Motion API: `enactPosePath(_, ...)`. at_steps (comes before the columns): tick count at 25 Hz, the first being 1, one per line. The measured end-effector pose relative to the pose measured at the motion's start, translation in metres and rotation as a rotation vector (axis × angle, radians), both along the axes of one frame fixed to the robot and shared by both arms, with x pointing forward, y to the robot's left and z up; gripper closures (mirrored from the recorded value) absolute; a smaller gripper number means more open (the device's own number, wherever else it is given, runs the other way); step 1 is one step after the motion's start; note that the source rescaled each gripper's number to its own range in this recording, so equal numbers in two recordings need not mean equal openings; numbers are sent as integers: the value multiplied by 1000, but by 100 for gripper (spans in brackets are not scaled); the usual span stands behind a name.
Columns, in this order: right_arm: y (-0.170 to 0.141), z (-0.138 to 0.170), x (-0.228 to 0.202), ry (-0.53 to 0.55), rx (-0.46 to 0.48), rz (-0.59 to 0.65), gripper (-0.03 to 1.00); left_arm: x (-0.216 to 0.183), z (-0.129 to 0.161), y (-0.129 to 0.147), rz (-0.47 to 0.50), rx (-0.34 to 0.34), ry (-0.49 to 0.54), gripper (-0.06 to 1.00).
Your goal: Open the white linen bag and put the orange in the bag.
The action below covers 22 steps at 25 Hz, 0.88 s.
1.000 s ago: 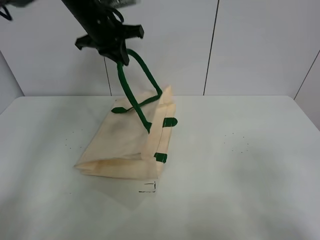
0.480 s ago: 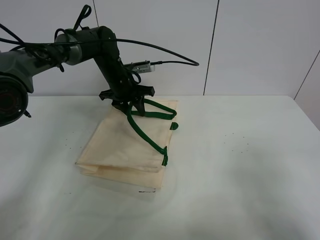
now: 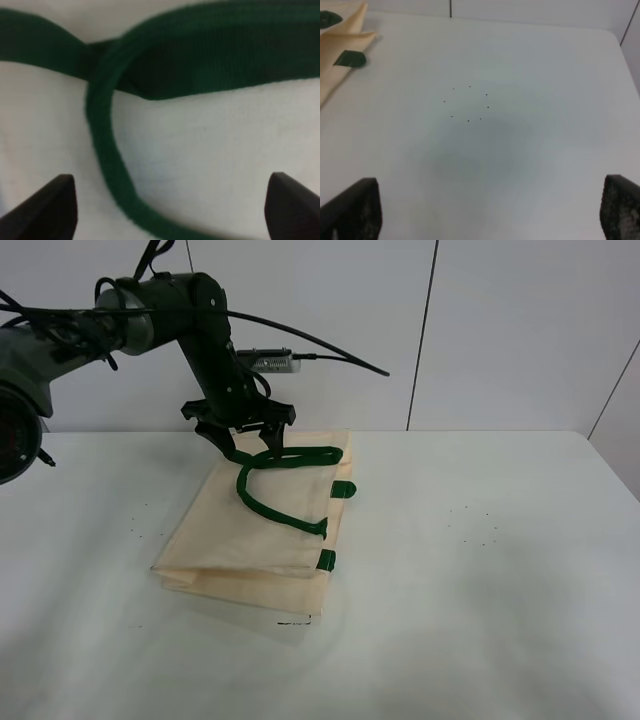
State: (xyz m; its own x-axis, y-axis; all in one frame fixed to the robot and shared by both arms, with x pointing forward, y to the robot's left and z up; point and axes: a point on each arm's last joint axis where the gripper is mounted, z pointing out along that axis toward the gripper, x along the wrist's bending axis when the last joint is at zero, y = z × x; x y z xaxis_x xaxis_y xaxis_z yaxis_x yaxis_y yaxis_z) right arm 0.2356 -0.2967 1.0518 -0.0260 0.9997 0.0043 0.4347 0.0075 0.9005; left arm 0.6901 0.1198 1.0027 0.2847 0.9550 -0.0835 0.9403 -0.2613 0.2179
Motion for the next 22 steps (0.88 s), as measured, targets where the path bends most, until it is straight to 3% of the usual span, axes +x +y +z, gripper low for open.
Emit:
enactPosePath(5,0,0,0,0,1,0,-3,-1,37,7,-2,32,-102,2)
enactPosePath(8,0,0,0,0,1,0,-3,2,40,17,15,64,-119,2)
enactPosePath(18,0,0,0,0,1,0,-3,27,39,124,230,96,-110,2)
enactPosePath(22,0,0,0,0,1,0,-3,25,24,150,279,113,-56,2)
